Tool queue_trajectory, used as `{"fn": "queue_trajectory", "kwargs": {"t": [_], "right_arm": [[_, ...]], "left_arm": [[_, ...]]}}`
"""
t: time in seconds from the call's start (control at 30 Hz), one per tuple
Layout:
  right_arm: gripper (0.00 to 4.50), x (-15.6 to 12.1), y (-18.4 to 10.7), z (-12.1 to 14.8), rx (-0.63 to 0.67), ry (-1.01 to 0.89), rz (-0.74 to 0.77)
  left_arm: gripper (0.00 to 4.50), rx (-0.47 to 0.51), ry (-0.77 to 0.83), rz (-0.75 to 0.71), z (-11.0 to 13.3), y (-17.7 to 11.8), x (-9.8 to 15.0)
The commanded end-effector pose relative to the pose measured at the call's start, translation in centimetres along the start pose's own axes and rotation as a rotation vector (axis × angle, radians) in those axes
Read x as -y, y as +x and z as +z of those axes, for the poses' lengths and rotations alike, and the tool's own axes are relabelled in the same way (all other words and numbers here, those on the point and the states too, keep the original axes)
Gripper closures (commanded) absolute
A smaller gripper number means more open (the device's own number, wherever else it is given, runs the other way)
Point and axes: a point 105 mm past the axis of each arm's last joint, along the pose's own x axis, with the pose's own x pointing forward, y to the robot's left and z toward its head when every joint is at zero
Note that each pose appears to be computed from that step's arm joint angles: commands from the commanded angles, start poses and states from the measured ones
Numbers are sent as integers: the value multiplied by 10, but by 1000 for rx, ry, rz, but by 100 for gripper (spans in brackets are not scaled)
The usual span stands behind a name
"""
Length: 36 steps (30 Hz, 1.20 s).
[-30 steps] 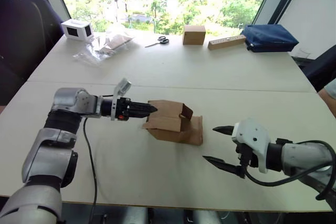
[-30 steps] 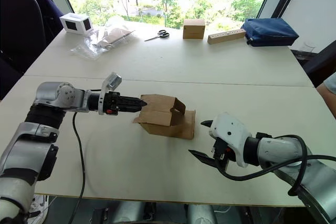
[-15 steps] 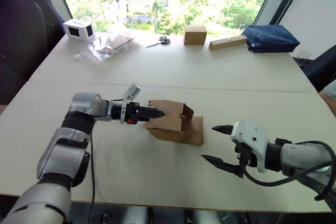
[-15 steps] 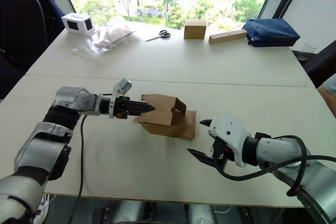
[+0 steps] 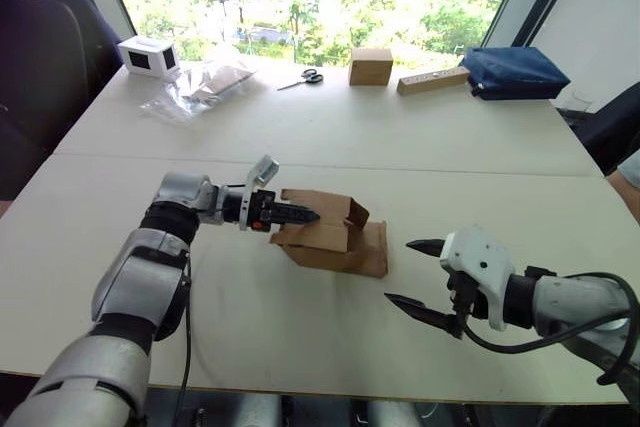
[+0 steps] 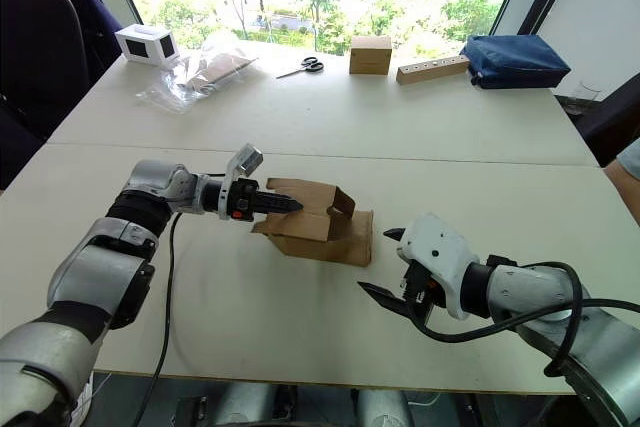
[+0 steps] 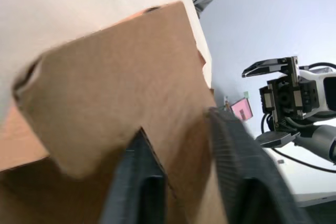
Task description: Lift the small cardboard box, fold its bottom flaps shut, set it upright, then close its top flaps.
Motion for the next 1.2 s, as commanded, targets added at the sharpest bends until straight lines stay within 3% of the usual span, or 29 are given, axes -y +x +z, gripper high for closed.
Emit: {"fn": "queue_trajectory", "kwargs": {"t": [0.03,0.17,0.23,0.33,0.43,0.53,0.7,0.93,0.97,1.2], "right_arm": [[0,-1,-2,8,36,-32,-15],[0,0,-3,7,41,-19,-23],[0,7,-5,12,103,44,-52],[0,34,-17,34,329,218,-159],[0,66,-34,58,568,362,-274],[0,79,-39,72,684,438,-299],[147,99,-35,114,906,506,-278],[429,110,-27,148,993,494,-235],[447,111,-24,152,990,482,-224],[447,102,-8,164,930,418,-143]], "left_arm": [[446,5,44,-27,10,1,10],[446,0,35,-42,8,2,12],[446,28,63,-54,13,-1,16],[446,124,208,-108,36,-11,38],[446,211,494,-128,65,-21,77],[446,258,662,-121,79,-27,105],[450,318,853,-118,89,-36,143],[450,319,917,-103,83,-38,156],[450,323,919,-105,82,-38,157],[450,327,926,-103,76,-39,160]]}}
